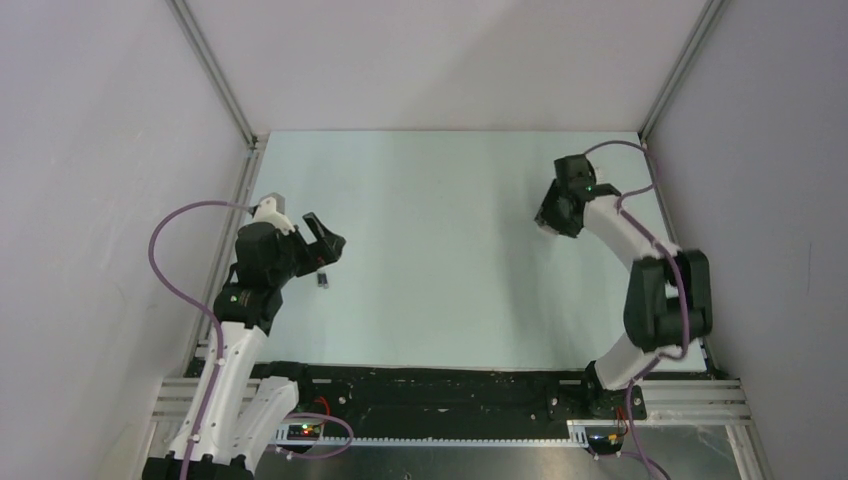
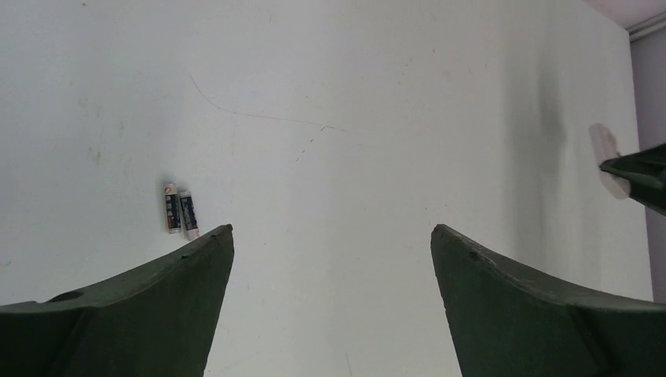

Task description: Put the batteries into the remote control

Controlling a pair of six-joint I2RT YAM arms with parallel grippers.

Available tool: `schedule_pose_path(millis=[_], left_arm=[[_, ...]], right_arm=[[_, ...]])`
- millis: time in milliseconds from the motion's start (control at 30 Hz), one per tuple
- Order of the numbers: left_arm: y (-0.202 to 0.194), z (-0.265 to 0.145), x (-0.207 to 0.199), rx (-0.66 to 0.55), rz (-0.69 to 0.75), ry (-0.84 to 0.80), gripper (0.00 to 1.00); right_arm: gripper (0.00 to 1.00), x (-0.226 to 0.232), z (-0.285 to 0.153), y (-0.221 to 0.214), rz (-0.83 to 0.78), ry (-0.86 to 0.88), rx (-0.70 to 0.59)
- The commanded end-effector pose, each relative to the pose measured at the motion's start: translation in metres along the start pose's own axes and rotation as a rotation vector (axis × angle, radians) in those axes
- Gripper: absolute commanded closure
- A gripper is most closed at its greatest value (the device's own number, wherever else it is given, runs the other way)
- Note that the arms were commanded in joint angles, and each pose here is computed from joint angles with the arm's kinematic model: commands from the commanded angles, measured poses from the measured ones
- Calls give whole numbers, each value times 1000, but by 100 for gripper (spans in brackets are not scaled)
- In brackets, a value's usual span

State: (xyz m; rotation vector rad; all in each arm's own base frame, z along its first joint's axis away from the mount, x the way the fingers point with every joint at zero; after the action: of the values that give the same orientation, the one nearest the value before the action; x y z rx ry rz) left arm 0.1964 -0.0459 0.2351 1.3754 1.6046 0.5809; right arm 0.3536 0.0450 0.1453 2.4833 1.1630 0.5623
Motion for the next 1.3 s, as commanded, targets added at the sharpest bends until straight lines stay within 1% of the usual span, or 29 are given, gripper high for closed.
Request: schedule_pose_path(millis=[0,33,133,200,267,300,333,367,400,433,467,500,567,633,733,767,800,833,900,1000,1133,1267], left_arm=[[8,-4,3,-55,-50,57,2],[9,-6,3,-52,-49,62,2],[6,-10,1,-41,-48,45,2],[0,-13,-3,-29,-45,-8,2],[-12,-16,-11,15,-67,-111,2],[-15,-20,-14,14,-79,-144,2],[-22,-21,-20,43,-117,-206,2],[-25,-27,-25,36,-133,-247,2],[-32,-30,-35,67,-170,-325,2],[-34,-38,-42,53,-173,-381,2],[-42,-41,-51,74,-196,-430,2],[-43,-50,-56,43,-198,-460,2],[-51,-61,-67,37,-237,-513,2],[-57,-68,-74,40,-294,-552,2],[-68,-73,-83,82,-380,-598,2],[-68,-72,-86,78,-393,-603,2],[-74,-74,-90,119,-404,-622,2],[-76,-75,-95,131,-401,-637,2],[-81,-75,-101,169,-398,-637,1],[-82,-76,-111,213,-383,-631,4],[-77,-77,-116,215,-396,-627,5],[-72,-74,-120,214,-395,-609,5]], right_arm=[[71,34,-68,-22,-157,282,-114],[72,38,-85,-39,-215,346,-116],[74,41,-114,-72,-313,486,-116],[75,39,-135,-97,-390,589,-93],[76,36,-162,-128,-490,710,-77],[76,31,-164,-140,-523,725,-63],[76,30,-178,-154,-568,786,-58],[76,25,-178,-164,-591,796,-45],[76,23,-192,-178,-615,848,-39],[76,18,-192,-187,-625,854,-30],[76,15,-203,-200,-633,896,-23],[76,10,-202,-208,-642,904,-12],[76,4,-212,-226,-626,929,-5],[77,-4,-224,-248,-647,974,18],[77,-9,-234,-267,-655,1003,24],[77,-10,-239,-273,-644,1011,18],[78,-10,-239,-276,-640,1006,14],[79,-9,-241,-281,-623,1004,6],[80,-8,-244,-285,-587,1009,-12],[81,-5,-250,-285,-522,1020,-49],[83,-3,-254,-280,-440,1021,-89],[84,1,-261,-279,-451,1069,-90]])
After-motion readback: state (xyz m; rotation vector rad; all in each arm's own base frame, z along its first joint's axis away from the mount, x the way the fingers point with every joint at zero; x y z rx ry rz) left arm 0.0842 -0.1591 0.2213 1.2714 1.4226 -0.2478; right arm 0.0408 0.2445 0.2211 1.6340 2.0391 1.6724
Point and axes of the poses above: each gripper's point midway between its finger pads, its own z axis out along the fingers, its own x axis along the line the jaws close on, y = z × x, the point moved 8 cm from there along -z, back along the fingers, and after that the axes turned 9 degrees about z, right-handed, at the moved point
